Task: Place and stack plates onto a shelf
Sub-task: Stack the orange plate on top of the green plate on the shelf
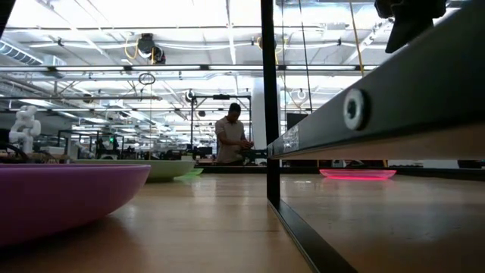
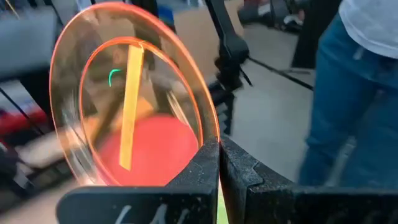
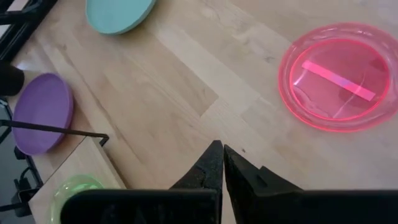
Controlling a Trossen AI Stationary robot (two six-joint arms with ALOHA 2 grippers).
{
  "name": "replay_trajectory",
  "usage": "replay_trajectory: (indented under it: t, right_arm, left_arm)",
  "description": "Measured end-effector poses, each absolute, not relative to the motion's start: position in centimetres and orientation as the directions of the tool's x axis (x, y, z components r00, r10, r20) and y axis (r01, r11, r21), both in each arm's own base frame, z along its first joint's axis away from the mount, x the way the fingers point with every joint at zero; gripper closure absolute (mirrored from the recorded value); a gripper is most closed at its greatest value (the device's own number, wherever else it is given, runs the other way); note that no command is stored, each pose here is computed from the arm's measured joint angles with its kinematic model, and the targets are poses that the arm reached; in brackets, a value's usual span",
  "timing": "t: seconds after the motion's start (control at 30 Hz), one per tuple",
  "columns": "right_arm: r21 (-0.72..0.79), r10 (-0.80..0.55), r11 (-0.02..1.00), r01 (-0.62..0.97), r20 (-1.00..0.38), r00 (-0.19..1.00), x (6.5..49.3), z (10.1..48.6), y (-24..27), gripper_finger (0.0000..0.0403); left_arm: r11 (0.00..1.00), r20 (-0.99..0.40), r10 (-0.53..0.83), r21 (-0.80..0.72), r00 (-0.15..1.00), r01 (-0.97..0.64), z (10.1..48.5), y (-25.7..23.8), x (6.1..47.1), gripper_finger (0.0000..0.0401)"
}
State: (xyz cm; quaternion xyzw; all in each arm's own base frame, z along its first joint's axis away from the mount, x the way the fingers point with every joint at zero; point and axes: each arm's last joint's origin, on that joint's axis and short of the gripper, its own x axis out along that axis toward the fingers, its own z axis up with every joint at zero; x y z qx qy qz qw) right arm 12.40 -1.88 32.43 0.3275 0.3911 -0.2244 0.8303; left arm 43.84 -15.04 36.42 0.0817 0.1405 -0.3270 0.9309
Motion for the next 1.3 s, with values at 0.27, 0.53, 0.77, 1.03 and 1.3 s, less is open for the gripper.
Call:
replay_trajectory:
  t: [0.27,0.53,0.77,1.03,1.3]
  right_arm:
    - [0.364,-0.121,0.705,0.609,-0.785,0.608,11.6,32.7,-1.8,0.0403]
    - [0.367,-0.114,0.729,0.578,-0.767,0.631,11.2,32.9,-1.7,0.0403]
    - [0.402,-0.071,0.734,0.548,-0.756,0.651,10.8,33.1,-1.5,0.0403]
    - [0.348,-0.069,0.817,0.46,-0.734,0.676,9.8,33.4,-1.3,0.0403]
    - [0.331,-0.018,0.875,0.353,-0.707,0.707,9.0,33.6,-1.0,0.0403]
  left_arm:
    - [0.77,-0.333,-0.598,0.011,0.729,0.637,36.1,-14.5,44.1,0.0396]
    - [0.751,-0.357,-0.621,-0.018,0.698,0.66,35.8,-14.0,44.1,0.0396]
    - [0.79,-0.386,-0.579,-0.046,0.718,0.612,35.8,-14.7,43.8,0.0396]
    - [0.859,-0.385,-0.485,-0.04,0.785,0.511,36.7,-15.4,43.5,0.0396]
    - [0.92,-0.352,-0.383,-0.062,0.854,0.387,37.0,-16.1,43.5,0.0396]
